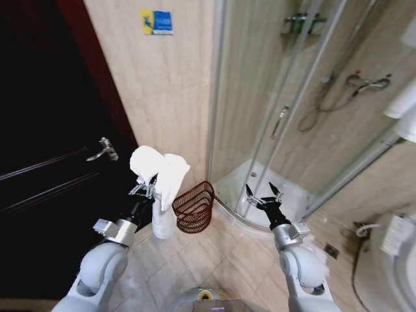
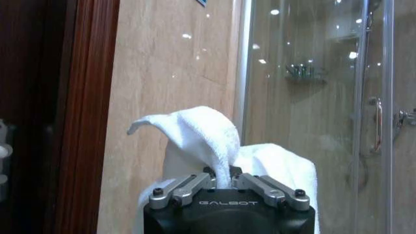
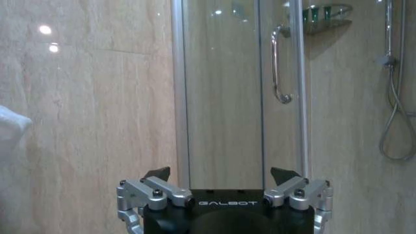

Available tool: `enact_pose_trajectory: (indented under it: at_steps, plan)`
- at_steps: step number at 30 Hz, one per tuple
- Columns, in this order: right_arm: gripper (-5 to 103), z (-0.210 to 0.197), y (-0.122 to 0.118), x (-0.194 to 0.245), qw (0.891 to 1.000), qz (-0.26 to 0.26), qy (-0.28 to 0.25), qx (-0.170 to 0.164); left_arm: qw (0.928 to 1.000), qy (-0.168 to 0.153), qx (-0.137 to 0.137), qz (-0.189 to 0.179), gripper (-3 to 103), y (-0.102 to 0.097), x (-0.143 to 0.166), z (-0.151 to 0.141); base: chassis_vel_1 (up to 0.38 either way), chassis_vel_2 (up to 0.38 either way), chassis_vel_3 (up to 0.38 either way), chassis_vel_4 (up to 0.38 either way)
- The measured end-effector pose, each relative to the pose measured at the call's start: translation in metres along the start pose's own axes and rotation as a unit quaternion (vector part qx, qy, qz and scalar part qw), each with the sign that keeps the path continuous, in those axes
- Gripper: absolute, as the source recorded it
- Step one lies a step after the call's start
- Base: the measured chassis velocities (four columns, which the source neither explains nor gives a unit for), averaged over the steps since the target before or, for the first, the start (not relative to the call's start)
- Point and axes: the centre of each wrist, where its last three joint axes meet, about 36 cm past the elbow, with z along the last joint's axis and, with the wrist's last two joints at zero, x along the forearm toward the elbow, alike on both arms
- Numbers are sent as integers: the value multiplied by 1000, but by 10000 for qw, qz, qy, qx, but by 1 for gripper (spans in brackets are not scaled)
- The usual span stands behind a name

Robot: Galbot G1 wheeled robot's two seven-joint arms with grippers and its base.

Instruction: Discard the used towel into the hamper.

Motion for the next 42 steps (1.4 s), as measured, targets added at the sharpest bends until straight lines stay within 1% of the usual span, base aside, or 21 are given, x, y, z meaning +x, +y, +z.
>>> enact_pose_trajectory:
  at_steps: [9,24,30,42]
  plan:
    - [100,2,1,1,10000,11,32,-13,10000,0,11,16,7,3,1,6,0,0,0,0]
    - [100,10,3,5,10000,38,69,-23,9999,106,90,-20,7,11,5,30,0,0,0,0]
    - [100,15,1,8,9999,72,93,-40,9997,180,145,63,7,9,8,37,0,0,0,0]
    - [100,18,2,9,9999,69,110,-6,9996,181,189,74,7,12,8,45,0,0,0,0]
